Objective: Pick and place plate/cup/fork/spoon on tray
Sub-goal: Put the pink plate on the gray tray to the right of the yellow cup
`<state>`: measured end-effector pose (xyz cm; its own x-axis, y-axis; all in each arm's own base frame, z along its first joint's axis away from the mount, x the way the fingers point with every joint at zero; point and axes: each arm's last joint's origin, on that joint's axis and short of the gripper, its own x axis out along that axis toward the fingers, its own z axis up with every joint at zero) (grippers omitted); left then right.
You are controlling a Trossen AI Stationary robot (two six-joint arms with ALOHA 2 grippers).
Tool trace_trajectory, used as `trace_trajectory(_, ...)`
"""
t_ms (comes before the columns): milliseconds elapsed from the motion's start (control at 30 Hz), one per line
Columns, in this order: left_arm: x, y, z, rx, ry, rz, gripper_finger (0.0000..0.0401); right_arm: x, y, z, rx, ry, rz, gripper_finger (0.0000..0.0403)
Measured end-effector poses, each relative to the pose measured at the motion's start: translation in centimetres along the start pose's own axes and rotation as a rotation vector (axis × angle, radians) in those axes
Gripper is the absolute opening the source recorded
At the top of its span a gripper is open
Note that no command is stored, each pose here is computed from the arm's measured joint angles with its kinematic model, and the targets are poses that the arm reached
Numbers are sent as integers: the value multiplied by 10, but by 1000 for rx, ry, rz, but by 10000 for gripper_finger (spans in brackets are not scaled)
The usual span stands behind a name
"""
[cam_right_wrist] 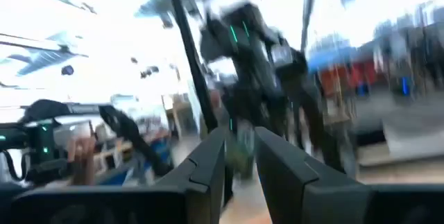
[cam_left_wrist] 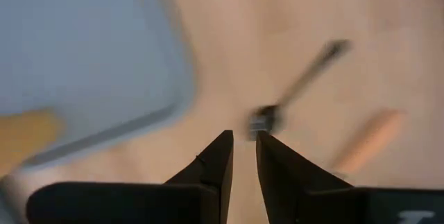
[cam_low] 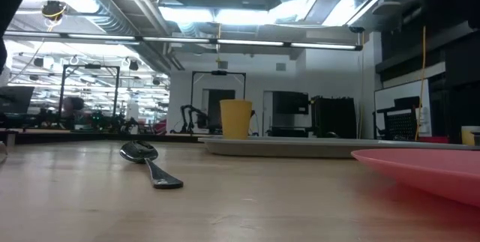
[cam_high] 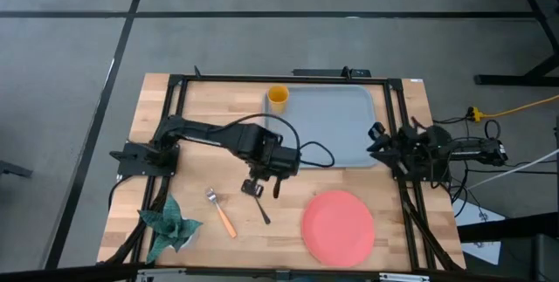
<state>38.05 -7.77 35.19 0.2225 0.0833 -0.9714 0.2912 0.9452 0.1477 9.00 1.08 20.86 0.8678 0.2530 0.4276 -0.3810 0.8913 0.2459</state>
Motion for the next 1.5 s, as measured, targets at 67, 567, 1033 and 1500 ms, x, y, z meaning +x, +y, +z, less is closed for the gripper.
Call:
trace_trajectory(67,-4,6,-3,-10,0,87,59,2,2,4,-43,-39,19,86)
trace_trajectory(567,-13,61,-71,-223,-147,-31,59,54,3,20,-107,174,30,86)
trace_trajectory(1033,24,19,-173,-307,-433,-22,59,52,-5,-23,500,741,-225,86)
trace_trajectory(1500,44,35,-202,-181,-1030,276,59,67,-4,-40,429,739,-273,86)
